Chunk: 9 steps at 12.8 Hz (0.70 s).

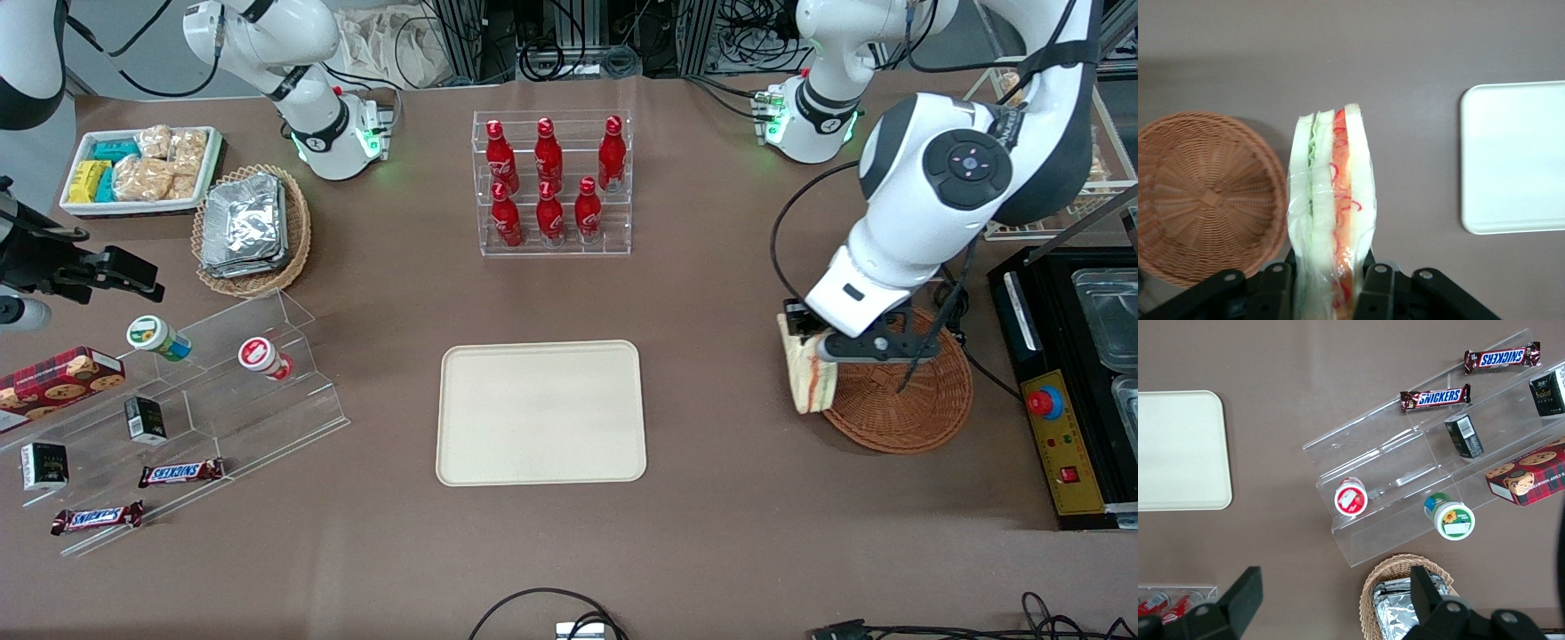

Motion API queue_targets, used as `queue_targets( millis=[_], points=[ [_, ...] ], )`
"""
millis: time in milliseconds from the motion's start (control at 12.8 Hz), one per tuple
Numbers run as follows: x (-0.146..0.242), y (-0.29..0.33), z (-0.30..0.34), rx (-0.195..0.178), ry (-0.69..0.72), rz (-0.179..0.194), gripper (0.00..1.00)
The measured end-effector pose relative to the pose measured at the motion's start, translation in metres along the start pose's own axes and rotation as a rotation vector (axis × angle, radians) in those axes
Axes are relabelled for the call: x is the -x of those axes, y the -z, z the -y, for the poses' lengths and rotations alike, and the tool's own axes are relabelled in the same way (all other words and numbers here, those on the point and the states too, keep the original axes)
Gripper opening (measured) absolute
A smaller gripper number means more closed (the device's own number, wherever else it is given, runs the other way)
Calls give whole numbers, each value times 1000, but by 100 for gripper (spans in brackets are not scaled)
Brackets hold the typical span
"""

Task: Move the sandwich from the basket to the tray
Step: 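Carry the sandwich over the white tray with the left gripper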

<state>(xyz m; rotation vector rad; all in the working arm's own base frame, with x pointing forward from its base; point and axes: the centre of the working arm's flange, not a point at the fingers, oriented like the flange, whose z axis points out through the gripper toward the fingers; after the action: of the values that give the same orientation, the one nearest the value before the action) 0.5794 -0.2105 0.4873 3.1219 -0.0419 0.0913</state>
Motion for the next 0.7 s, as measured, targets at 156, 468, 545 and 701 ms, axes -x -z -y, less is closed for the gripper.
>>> queue_targets(
  millis=[156,468,545,701],
  points=[
    [-7,0,-41,1,-4,-14,34],
    [-17,-30,-114,20,46,-2,37],
    [-22,-38,-125,31,51,5,37],
    [-30,-55,-144,50,42,18,37]
  ],
)
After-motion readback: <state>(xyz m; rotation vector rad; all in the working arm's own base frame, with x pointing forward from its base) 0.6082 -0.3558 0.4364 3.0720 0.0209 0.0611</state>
